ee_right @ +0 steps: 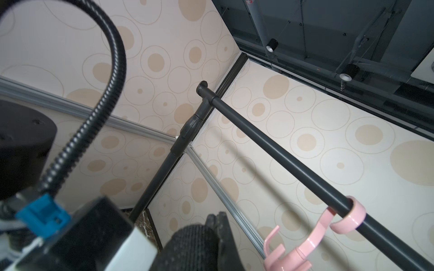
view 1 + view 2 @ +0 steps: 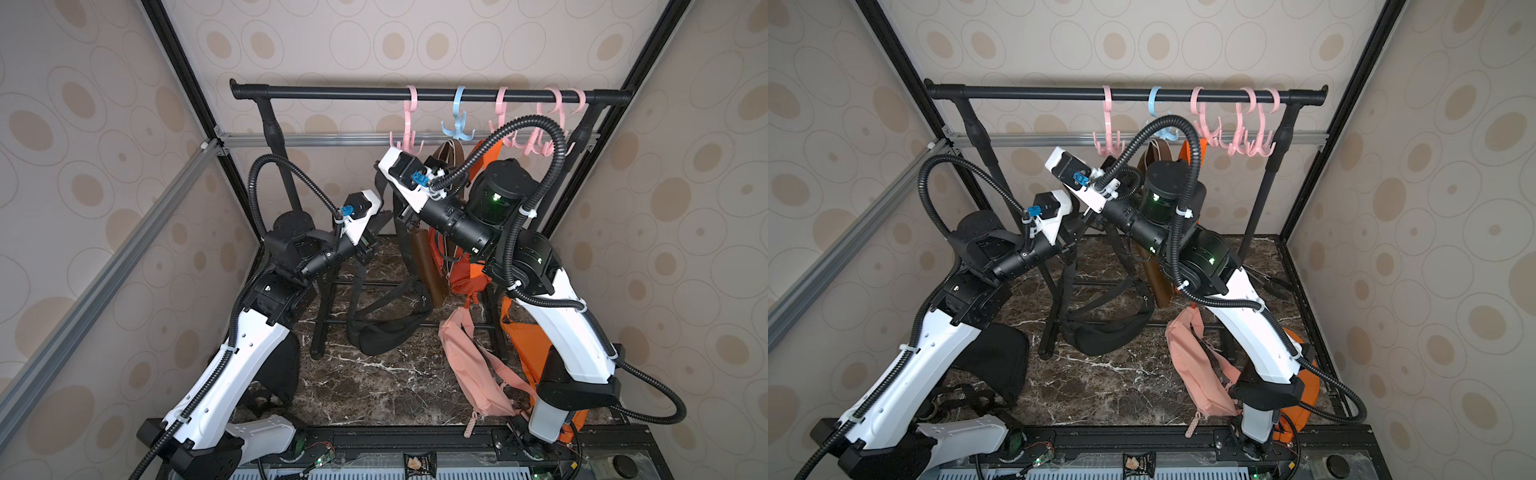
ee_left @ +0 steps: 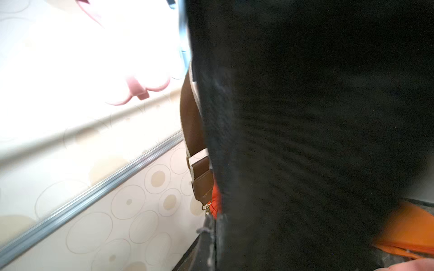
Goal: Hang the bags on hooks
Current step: Hang the bag on the hook.
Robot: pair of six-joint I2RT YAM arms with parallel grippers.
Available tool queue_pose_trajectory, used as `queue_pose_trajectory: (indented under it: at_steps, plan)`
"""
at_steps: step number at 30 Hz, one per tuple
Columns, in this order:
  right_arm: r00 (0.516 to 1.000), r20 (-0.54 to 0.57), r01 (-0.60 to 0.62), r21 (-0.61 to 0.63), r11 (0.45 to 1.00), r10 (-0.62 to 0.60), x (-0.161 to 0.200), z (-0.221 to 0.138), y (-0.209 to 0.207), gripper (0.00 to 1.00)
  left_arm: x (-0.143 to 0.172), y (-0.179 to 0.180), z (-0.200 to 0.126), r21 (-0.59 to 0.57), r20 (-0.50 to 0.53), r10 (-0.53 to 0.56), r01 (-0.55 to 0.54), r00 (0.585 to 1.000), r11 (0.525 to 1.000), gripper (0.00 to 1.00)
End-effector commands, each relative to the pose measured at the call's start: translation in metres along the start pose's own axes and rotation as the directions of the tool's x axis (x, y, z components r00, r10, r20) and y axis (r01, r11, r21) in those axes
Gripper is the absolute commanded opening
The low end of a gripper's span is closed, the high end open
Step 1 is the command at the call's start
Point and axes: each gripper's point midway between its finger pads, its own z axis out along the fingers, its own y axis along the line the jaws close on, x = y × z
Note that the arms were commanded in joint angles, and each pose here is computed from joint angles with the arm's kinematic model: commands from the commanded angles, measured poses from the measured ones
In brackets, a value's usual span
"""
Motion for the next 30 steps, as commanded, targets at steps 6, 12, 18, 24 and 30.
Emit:
queue_pose_trajectory:
  at_steps: [6,12,18,24,30]
  plan:
    - [0.997,-0.039,-0.067,0.028,0.997,0.068,0.017,-0.031,-0.049,0.00,-0.053,0.078,-0.012,-0.373,0.072,0.027,0.001,0.997,0.928,0.00]
    - [0.992,-0.014,-0.126,-0.013,0.992,0.126,0.018,-0.039,-0.061,0.00,-0.084,0.120,0.017,-0.451,0.102,0.003,0.044,0.995,0.891,0.00]
    - [0.982,0.007,-0.188,0.048,0.981,0.188,0.028,-0.041,-0.096,0.00,-0.094,0.149,0.053,-0.494,0.108,0.030,0.027,0.994,0.869,0.00]
    - [0.979,0.010,-0.206,0.055,0.977,0.206,0.040,-0.034,-0.104,0.00,-0.056,0.165,0.078,-0.495,0.035,0.022,-0.002,0.999,0.869,0.00]
    - [0.968,-0.033,-0.245,0.062,0.967,0.248,0.070,-0.023,-0.109,0.00,-0.031,0.166,0.095,-0.478,-0.006,0.009,-0.011,1.000,0.878,0.00]
